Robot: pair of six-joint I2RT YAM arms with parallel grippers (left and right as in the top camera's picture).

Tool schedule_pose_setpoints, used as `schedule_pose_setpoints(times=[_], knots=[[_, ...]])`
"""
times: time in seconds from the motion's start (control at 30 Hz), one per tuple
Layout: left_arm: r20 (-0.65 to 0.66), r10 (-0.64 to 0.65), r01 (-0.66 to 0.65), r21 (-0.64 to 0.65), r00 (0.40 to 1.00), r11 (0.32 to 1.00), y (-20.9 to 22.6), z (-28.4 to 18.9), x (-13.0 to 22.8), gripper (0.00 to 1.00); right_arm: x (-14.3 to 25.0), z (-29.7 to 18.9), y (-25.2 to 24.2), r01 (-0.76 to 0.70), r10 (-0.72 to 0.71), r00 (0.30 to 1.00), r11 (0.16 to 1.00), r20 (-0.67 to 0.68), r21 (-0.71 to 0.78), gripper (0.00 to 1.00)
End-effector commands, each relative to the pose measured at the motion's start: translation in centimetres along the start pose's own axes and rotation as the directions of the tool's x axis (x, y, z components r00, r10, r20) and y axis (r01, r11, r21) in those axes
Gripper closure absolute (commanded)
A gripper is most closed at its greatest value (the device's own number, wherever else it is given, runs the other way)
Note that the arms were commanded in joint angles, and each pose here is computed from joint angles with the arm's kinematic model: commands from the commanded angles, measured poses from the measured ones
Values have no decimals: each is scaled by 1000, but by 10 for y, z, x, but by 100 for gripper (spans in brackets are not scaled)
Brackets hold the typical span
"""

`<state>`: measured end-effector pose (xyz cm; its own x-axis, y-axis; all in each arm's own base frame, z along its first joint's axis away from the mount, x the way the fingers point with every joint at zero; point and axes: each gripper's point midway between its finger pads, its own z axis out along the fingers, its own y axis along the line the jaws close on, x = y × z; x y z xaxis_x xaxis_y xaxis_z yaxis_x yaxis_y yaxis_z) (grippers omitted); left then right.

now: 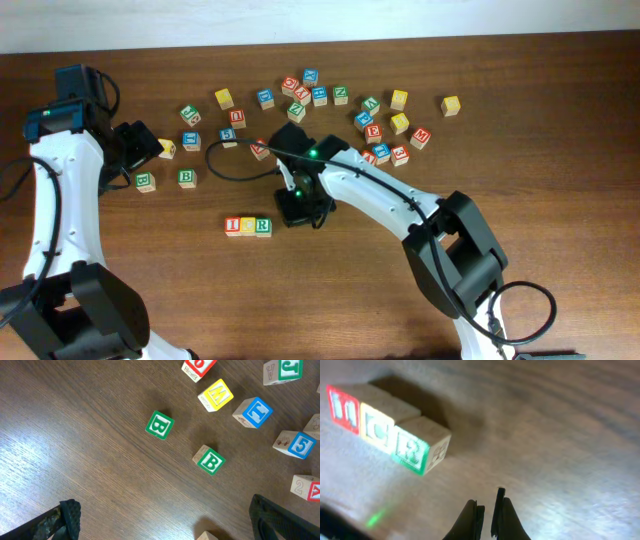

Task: Spell out ICRA

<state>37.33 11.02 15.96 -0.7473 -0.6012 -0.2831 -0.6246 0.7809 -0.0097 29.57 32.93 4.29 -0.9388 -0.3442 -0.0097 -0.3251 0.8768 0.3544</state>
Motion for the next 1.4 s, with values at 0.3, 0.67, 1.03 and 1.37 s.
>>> schedule_pose_setpoints(times=[0.3,0.67,1.03,1.37], knots=[[11,-17,17,7,1000,1000,-1,-4,-4,1,55,34,64,237,-237,968,971,-88,-9,96],[11,-17,17,7,1000,1000,-1,-4,-4,1,24,38,74,171,-173,983,984,67,42,96],[11,-17,17,7,1000,1000,-1,-4,-4,1,23,49,68,164,-167,984,985,54,57,96],[11,-17,17,7,1000,1000,-1,-4,-4,1,21,49,59,159,-167,984,982,69,104,96]])
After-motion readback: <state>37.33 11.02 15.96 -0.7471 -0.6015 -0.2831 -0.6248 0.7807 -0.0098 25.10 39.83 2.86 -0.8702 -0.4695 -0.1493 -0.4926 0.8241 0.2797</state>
